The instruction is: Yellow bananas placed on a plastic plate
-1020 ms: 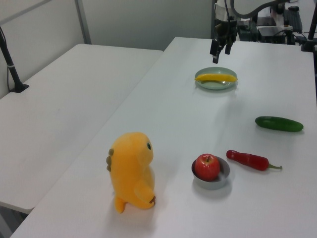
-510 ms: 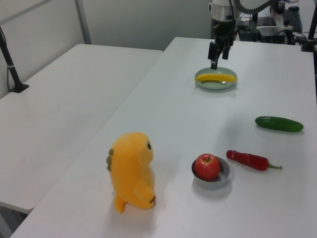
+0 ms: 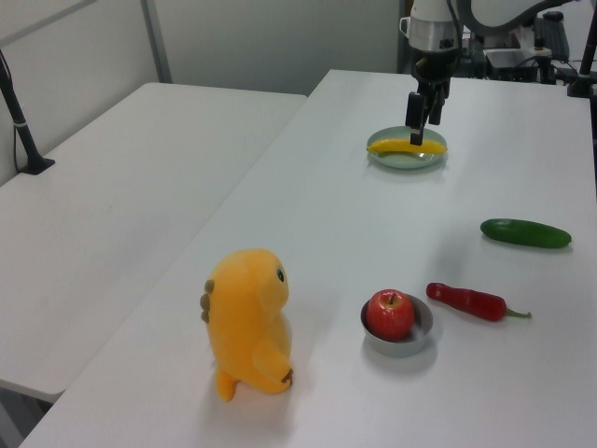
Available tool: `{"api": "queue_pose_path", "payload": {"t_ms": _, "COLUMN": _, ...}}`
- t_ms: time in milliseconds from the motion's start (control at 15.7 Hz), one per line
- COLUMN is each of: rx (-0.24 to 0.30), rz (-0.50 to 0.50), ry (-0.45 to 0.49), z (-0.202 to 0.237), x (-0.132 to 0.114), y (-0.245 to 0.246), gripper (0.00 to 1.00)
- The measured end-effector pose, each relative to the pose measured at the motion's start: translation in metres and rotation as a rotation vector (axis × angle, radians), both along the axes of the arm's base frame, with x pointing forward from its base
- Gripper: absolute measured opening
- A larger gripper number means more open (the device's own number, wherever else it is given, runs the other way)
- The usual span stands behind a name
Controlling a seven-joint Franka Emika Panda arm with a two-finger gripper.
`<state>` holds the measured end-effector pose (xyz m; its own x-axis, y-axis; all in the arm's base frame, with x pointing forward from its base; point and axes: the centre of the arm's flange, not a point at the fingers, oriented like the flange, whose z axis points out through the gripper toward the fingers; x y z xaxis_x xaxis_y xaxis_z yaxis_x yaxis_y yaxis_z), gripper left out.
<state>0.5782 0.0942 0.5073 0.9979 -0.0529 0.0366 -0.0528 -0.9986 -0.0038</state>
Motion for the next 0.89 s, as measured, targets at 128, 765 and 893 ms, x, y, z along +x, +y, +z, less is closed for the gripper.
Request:
{"api": "queue_pose_path", "payload": {"t_ms": 128, "rx": 0.001, "rz": 0.011, "ry": -0.004, "z": 0.0029, "x": -0.0031, "y": 0.0061, "gripper": 1.00}}
{"api": "queue_pose_path", "payload": {"t_ms": 765, "rx": 0.001, "rz": 0.021, "ry": -0.002, "z": 0.0026, "x": -0.0049, "y": 0.0046, "gripper": 1.00}}
{"api": "queue_pose_path", "payload": {"t_ms": 893, "rx": 0.001, "rz": 0.013, "ry": -0.004, "z": 0.0038, "x": -0.0045, "y": -0.0002, "gripper": 1.00}}
